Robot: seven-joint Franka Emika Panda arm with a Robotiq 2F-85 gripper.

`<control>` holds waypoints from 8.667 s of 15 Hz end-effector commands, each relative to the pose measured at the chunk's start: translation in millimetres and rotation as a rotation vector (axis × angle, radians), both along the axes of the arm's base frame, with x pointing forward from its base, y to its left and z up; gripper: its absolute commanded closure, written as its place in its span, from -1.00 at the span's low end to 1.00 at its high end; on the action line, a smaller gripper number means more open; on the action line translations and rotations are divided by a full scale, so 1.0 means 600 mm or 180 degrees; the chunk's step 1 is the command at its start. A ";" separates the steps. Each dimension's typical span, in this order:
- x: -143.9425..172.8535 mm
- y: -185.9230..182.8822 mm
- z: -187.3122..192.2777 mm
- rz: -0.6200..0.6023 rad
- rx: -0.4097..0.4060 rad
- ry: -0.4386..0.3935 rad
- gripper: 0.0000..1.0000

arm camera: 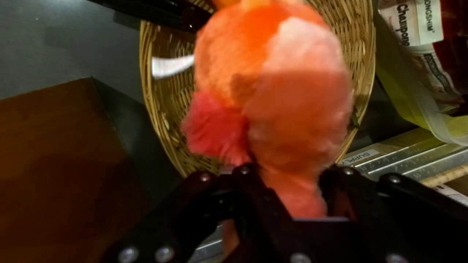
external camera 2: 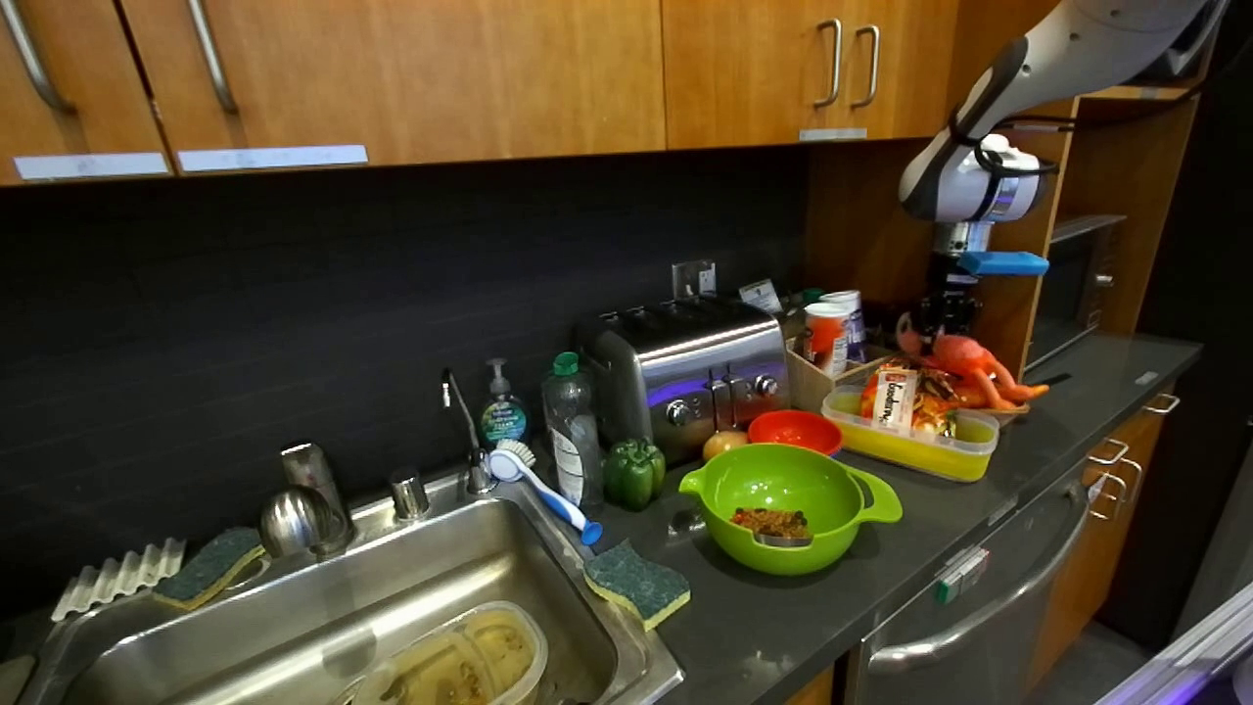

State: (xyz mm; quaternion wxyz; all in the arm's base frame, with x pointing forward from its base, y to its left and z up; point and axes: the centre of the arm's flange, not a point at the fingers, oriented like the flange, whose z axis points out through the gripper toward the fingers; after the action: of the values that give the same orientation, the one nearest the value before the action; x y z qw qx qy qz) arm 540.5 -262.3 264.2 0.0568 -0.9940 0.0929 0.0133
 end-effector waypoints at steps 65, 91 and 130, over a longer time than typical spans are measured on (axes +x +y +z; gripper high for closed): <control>-0.071 0.258 0.026 0.1294 -0.0627 0.0770 -1.00; -0.069 0.204 -0.009 0.2096 0.0007 0.0963 0.11; 0.003 0.180 -0.021 0.2483 0.0178 0.1117 0.97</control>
State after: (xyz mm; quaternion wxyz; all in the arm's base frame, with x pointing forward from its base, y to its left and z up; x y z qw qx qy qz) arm 556.6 -159.6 242.0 0.0680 -0.9219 -0.3066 0.2268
